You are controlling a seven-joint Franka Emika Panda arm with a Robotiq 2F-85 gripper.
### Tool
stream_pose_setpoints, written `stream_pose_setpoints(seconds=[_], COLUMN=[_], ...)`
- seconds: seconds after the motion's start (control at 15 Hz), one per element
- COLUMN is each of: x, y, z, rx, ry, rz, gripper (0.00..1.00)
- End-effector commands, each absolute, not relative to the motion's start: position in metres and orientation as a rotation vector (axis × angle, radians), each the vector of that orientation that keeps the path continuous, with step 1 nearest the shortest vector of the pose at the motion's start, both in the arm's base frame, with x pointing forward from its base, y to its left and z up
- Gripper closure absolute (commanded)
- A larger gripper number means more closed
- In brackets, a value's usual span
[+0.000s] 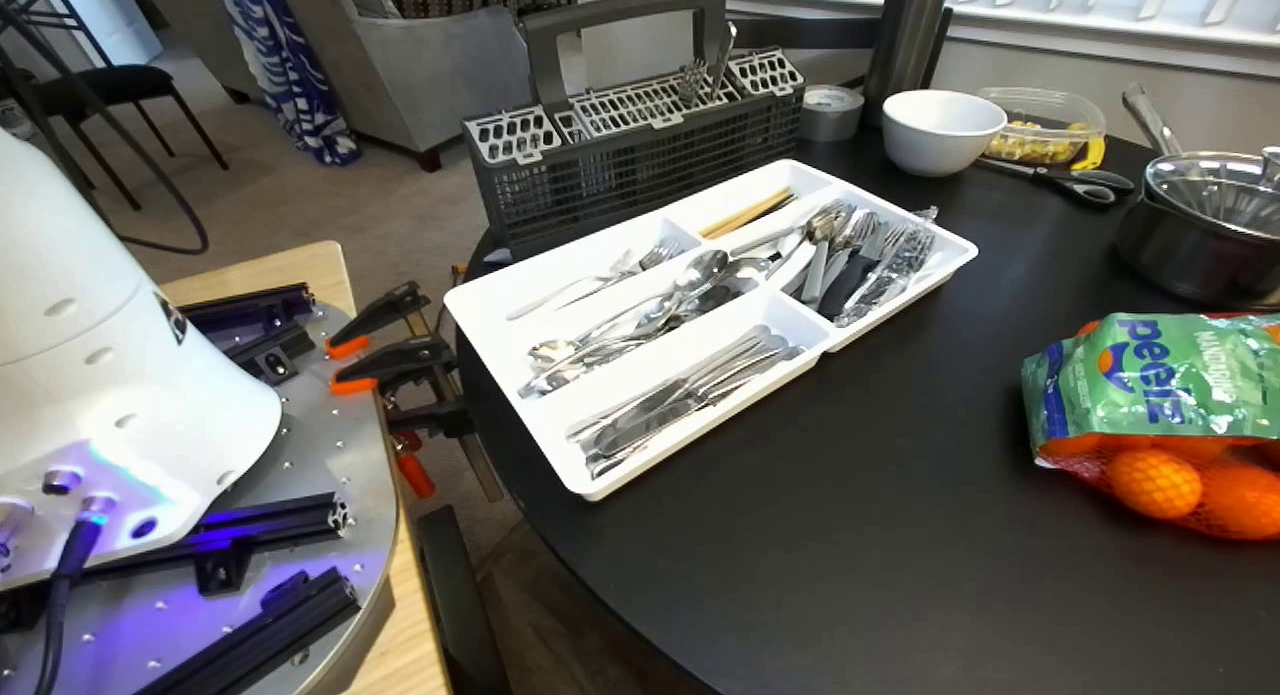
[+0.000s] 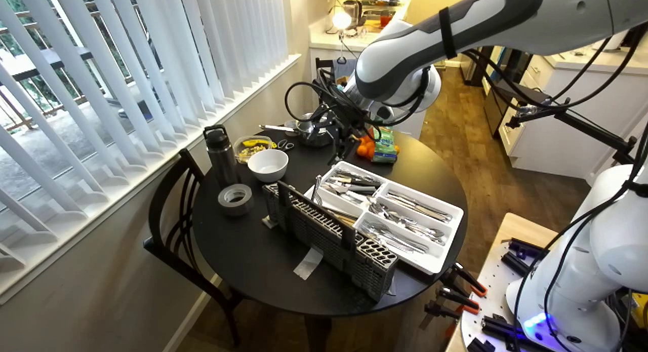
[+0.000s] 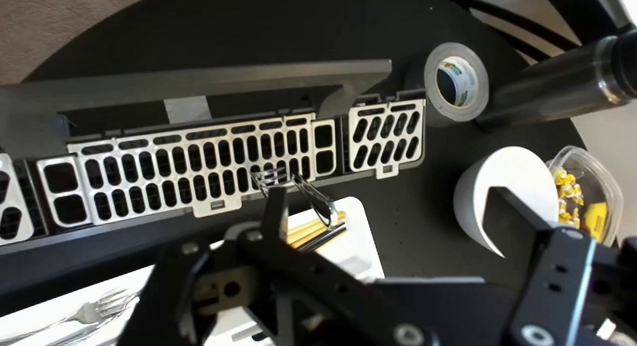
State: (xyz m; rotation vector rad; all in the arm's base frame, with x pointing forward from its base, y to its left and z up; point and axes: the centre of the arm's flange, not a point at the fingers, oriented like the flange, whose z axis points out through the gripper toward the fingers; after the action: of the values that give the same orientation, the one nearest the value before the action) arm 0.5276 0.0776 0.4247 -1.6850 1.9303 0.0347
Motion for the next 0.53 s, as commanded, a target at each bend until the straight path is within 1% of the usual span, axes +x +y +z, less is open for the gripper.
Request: stream_pose_setpoints(seconds=[0.0, 0.2, 0.27, 0.47], x=[0.547, 0.553, 0.544, 0.549], y=[0.061, 0.048, 0.049, 0.044], z=[0.435, 0.436, 0.428, 0.428], rx=[-1.606, -1.576, -1.601, -1.591], ry=[2.072, 2.148, 2.091, 2.115], rz=[0.069, 0.086, 0.061, 0.070], gripper=[0.00, 0.00, 0.00, 0.00])
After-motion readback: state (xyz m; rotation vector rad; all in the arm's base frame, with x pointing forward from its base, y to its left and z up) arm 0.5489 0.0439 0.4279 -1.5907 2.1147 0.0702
